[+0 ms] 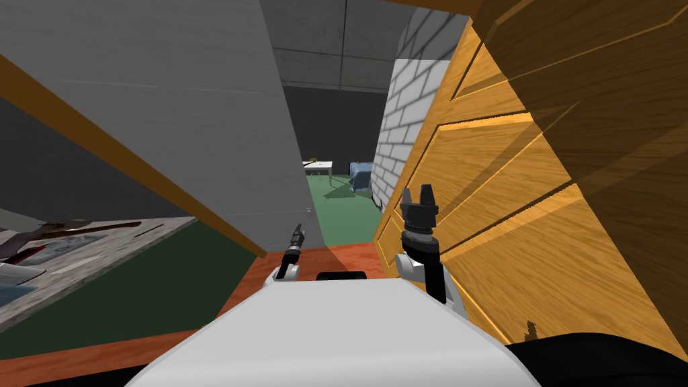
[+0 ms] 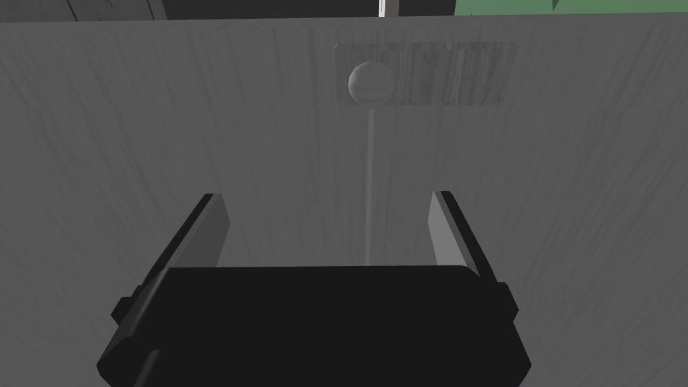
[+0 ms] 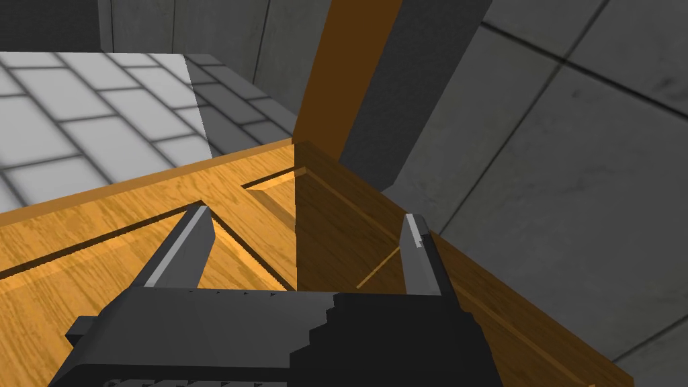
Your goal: Pull the door open
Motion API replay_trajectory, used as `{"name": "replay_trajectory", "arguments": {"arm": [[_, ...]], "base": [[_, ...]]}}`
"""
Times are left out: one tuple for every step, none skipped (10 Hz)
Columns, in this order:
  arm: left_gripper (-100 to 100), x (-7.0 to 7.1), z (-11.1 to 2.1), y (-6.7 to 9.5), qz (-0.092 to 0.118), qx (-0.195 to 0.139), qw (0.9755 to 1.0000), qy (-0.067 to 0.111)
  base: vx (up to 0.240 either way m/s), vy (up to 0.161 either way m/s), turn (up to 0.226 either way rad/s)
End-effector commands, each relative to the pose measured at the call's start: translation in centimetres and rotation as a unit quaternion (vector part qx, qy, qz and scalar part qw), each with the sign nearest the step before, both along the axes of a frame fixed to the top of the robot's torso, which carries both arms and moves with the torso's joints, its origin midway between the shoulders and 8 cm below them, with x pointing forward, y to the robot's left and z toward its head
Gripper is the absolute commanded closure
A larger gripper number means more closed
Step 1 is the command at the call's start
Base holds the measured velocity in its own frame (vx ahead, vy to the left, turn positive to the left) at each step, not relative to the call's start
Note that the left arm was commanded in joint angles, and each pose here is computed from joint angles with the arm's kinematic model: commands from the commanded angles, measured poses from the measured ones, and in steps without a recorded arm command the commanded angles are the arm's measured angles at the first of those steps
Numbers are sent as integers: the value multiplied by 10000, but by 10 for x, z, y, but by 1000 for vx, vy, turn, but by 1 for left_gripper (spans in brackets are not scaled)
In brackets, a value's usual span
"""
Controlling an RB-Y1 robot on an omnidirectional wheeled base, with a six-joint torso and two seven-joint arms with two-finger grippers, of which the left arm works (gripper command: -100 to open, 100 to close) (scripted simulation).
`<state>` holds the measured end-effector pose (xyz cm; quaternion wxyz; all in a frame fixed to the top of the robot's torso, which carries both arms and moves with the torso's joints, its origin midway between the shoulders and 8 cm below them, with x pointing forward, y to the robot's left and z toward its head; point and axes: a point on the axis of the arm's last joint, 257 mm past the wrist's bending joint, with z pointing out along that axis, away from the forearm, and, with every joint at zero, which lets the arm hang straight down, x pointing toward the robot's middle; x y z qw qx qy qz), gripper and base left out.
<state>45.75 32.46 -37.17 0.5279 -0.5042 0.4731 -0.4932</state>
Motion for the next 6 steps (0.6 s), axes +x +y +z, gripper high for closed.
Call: {"name": "replay_trajectory", "arguments": {"arm": [[-100,-1,-5,2,8,-6,10000,47],[-100,-1,-9,3,17,-11,10000,94],[-100,-2,-13,4,25,-17,9999,142],[-100,-2,-16,5,30,-20,9998,171],[-100,-3,-20,5,39,-26,9998,218],[-100,-2,-17,5,34,-21,9998,191]], "base": [[58,13,-7],[60,16,-12],[82,19,-19],[82,16,-11],[83,20,-12],[37,10,-4]]}}
